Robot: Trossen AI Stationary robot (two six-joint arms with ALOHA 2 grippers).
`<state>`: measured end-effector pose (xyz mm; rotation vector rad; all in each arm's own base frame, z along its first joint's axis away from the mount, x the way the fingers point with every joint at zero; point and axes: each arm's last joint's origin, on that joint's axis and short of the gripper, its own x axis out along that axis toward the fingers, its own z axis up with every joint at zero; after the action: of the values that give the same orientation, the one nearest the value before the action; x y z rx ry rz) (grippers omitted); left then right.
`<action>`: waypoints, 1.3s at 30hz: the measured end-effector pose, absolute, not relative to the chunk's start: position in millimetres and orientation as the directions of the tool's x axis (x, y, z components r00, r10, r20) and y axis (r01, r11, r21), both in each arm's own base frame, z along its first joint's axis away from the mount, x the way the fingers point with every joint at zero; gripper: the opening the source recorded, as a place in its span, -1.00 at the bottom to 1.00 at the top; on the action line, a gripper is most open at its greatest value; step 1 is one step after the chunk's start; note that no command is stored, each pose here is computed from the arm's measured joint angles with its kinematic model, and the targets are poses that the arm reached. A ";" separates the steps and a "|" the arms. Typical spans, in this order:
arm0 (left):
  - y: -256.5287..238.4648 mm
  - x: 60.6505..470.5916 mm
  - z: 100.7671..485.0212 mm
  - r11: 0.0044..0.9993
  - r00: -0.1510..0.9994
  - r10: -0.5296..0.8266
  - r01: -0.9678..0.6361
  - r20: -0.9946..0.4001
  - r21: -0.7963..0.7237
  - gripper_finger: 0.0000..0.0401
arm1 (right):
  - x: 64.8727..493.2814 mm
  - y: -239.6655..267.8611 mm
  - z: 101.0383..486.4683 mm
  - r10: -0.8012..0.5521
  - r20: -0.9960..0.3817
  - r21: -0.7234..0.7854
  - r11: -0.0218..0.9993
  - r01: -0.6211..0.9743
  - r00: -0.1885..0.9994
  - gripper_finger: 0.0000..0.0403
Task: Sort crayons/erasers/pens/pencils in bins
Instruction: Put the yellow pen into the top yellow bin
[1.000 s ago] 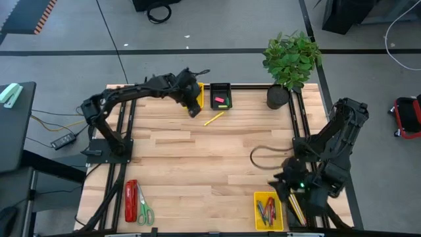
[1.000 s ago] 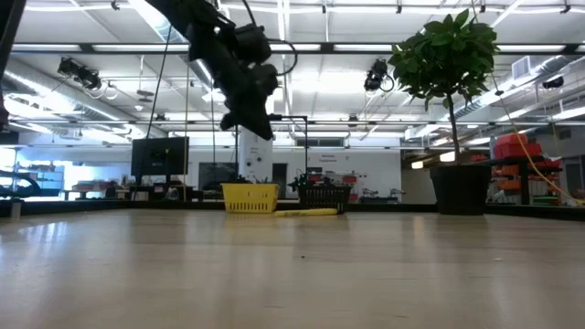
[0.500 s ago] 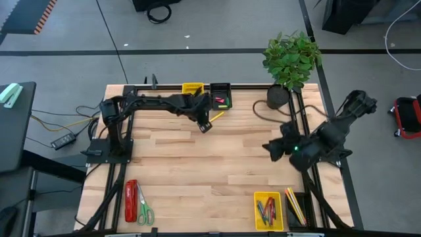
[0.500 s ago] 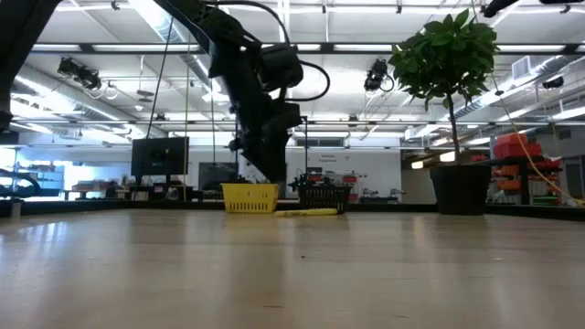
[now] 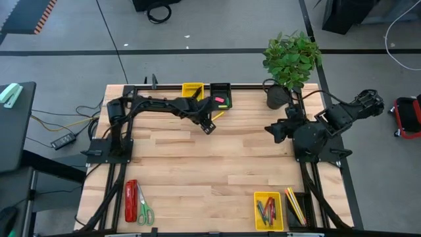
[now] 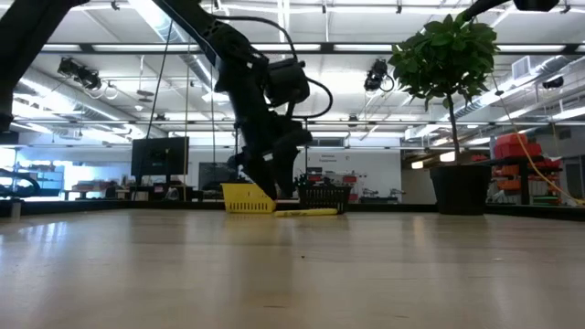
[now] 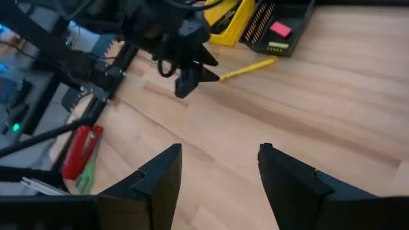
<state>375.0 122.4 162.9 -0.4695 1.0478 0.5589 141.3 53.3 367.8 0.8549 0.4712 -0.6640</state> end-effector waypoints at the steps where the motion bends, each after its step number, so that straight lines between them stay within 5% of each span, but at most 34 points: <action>1: 122.8 375.7 160.9 0.764 0.385 0.205 -0.637 -0.900 -0.098 0.04 | 141.9 52.8 368.0 -0.339 -0.622 0.521 0.494 0.696 0.706 0.05; 17: 106.9 384.8 127.4 0.787 0.296 0.224 -0.617 -0.929 -0.007 -0.11 | 144.8 54.9 367.2 -0.190 -0.685 0.483 0.604 0.634 0.703 0.05; 32: 108.8 390.1 128.3 0.819 0.338 0.241 -0.573 -0.910 0.004 -0.56 | 144.7 55.7 366.9 -0.162 -0.697 0.438 0.675 0.593 0.699 0.05; 39: 103.0 391.2 131.5 0.845 0.374 0.145 -0.528 -0.916 -0.082 -0.85 | 143.4 55.2 365.9 -0.166 -0.707 0.384 0.727 0.570 0.688 0.05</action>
<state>391.2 103.0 131.5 -0.3946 1.1102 0.4457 143.4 55.2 365.9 0.6340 0.6984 -0.4439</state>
